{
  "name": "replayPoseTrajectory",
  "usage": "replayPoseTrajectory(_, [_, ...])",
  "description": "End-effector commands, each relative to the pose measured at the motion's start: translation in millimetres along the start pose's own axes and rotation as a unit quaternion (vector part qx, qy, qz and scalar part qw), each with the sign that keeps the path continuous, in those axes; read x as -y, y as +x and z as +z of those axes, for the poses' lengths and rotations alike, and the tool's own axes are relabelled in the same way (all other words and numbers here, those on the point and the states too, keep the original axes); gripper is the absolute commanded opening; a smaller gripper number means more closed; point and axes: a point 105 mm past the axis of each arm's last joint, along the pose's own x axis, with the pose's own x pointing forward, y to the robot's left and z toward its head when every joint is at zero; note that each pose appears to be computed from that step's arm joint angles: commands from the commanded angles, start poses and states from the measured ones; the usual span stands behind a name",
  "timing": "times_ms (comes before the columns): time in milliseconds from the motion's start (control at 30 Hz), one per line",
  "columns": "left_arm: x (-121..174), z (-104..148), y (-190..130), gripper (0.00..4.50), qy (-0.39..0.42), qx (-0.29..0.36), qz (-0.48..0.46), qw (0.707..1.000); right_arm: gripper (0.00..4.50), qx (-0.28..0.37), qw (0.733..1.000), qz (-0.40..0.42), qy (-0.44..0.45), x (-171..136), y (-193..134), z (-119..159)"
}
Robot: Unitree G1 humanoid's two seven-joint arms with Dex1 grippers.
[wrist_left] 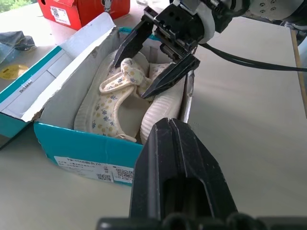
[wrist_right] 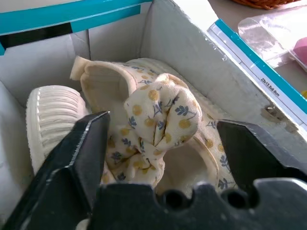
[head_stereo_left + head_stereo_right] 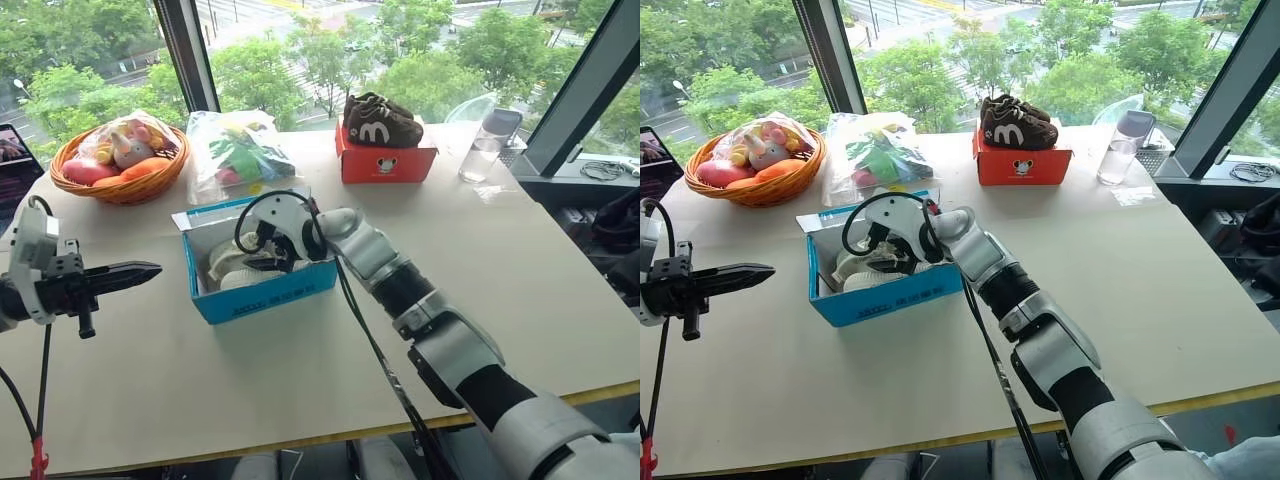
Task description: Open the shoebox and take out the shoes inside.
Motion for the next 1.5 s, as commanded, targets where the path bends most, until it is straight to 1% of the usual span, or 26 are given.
replayPoseTrajectory(33, [0, 8, 1, 0.0, 0.024, 0.004, 0.003, 1.0, 2.12, -0.03, 1.0, -0.001, 0.003, -3, 3, -19])
replayPoseTrajectory(167, [1, 7, 3, 0.0, 0.025, 0.002, 0.002, 1.0, 0.73, -0.028, 1.0, 0.001, 0.005, -5, 4, -17])
replayPoseTrajectory(200, [1, 7, 3, 0.0, 0.025, 0.002, 0.001, 1.0, 0.47, -0.027, 1.0, 0.0, 0.006, -5, 4, -16])
replayPoseTrajectory(467, [-1, 6, 6, 0.0, 0.027, 0.002, 0.003, 1.0, 0.47, -0.015, 1.0, -0.01, 0.021, -2, 5, -12])
replayPoseTrajectory(533, [-1, 6, 6, 0.0, 0.029, 0.0, 0.004, 1.0, 0.1, -0.002, 0.999, -0.011, 0.031, -2, 5, -7])
replayPoseTrajectory(600, [-1, 6, 6, 0.0, 0.028, 0.001, 0.004, 1.0, 0.04, 0.012, 0.999, -0.013, 0.035, -2, 5, -2])
replayPoseTrajectory(767, [-1, 6, 5, 0.0, 0.029, -0.002, 0.003, 1.0, 0.01, 0.045, 0.998, -0.009, 0.035, -4, 2, 15])
replayPoseTrajectory(967, [-1, 7, 5, 0.0, 0.03, -0.004, 0.002, 1.0, 0.0, 0.085, 0.995, -0.015, 0.056, -1, -5, 31])
replayPoseTrajectory(1033, [-1, 7, 5, 0.0, 0.03, -0.005, 0.002, 1.0, 0.0, 0.124, 0.989, -0.028, 0.072, 8, -16, 47])
replayPoseTrajectory(1100, [0, 7, 5, 0.0, 0.031, -0.007, 0.001, 1.0, 0.0, 0.172, 0.981, -0.047, 0.071, 19, -32, 69])
replayPoseTrajectory(1167, [0, 7, 5, 0.0, 0.03, -0.008, 0.0, 1.0, 0.0, 0.189, 0.977, -0.058, 0.08, 25, -41, 78])
replayPoseTrajectory(1333, [-1, 6, 3, 0.0, 0.031, -0.011, 0.003, 0.999, 0.0, 0.226, 0.96, -0.086, 0.137, 40, -54, 91])
replayPoseTrajectory(1500, [0, 6, 3, 0.0, 0.03, -0.011, 0.002, 0.999, 0.0, 0.211, 0.964, -0.095, 0.131, 40, -56, 82])
